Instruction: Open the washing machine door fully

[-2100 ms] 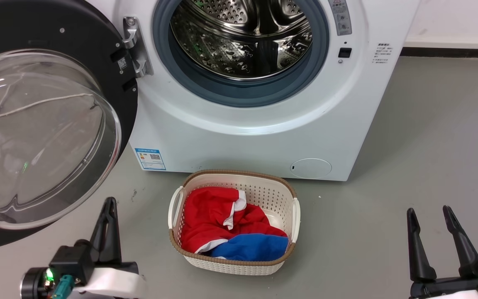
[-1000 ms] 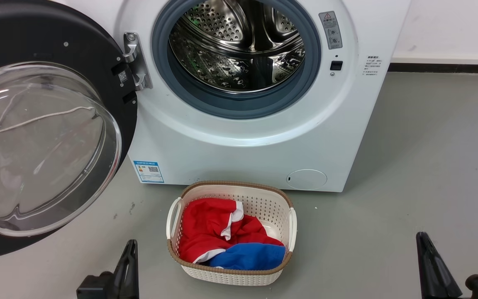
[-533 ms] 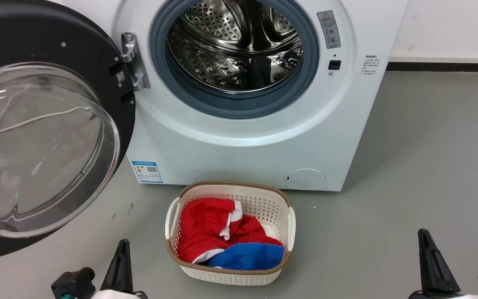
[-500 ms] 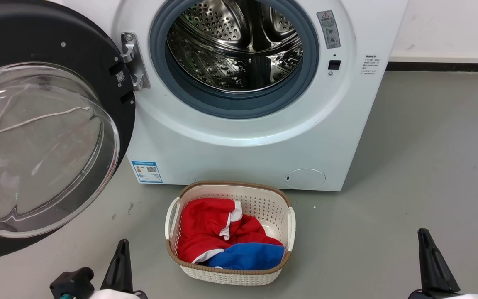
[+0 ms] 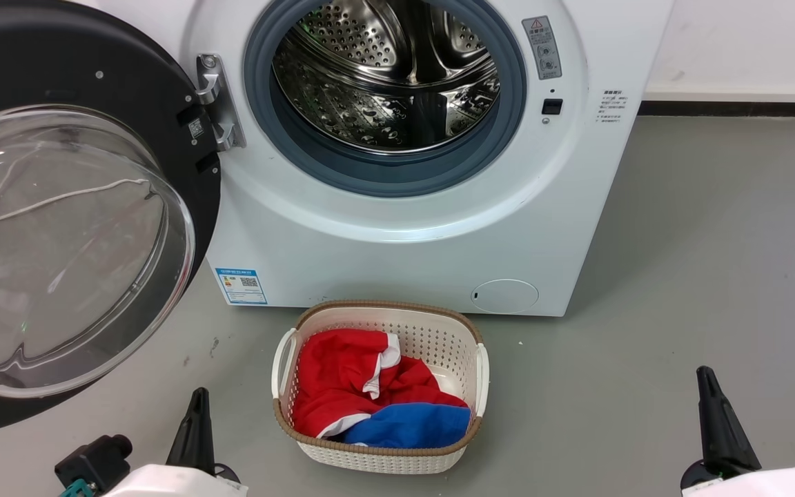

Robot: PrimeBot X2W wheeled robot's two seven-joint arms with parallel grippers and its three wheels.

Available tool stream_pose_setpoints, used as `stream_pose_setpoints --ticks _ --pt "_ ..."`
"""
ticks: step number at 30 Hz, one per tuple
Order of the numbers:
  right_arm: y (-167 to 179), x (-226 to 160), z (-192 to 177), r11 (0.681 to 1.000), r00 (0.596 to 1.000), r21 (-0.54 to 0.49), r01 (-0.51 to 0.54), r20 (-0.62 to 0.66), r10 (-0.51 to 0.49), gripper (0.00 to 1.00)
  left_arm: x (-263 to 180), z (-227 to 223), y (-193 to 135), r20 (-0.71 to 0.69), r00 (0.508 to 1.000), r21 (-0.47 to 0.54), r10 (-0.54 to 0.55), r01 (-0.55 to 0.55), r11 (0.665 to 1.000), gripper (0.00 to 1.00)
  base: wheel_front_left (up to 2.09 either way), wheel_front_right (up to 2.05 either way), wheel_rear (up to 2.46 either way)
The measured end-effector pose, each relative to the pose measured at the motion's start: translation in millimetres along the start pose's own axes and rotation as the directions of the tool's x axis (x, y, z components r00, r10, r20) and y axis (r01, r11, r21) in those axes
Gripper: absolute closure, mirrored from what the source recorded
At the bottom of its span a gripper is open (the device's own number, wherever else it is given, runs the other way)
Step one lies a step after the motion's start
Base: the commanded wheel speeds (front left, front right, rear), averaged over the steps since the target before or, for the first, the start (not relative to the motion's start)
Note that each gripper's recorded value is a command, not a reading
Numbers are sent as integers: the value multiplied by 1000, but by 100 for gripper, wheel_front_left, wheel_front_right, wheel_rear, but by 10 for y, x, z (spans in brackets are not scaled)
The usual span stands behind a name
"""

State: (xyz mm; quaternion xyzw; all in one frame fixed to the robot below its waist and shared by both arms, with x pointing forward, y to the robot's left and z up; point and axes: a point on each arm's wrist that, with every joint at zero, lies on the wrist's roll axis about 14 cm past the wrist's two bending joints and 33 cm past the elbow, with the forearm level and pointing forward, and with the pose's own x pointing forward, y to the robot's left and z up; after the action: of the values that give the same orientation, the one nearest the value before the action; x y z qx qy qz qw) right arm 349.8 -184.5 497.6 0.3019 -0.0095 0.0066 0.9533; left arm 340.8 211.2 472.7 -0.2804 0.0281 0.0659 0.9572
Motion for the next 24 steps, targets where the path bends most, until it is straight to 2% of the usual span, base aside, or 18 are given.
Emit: stream_pose_setpoints --ticks 11,24 --pt "-38 62 2 987 1000 157 23 -9 -22 100 64 10 -9 -15 1000 -164 2 -5 986 100 0 0 0" --pt "-70 124 6 948 999 315 42 -20 -38 100 141 43 -48 -21 1000 -330 -11 3 944 100 0 0 0"
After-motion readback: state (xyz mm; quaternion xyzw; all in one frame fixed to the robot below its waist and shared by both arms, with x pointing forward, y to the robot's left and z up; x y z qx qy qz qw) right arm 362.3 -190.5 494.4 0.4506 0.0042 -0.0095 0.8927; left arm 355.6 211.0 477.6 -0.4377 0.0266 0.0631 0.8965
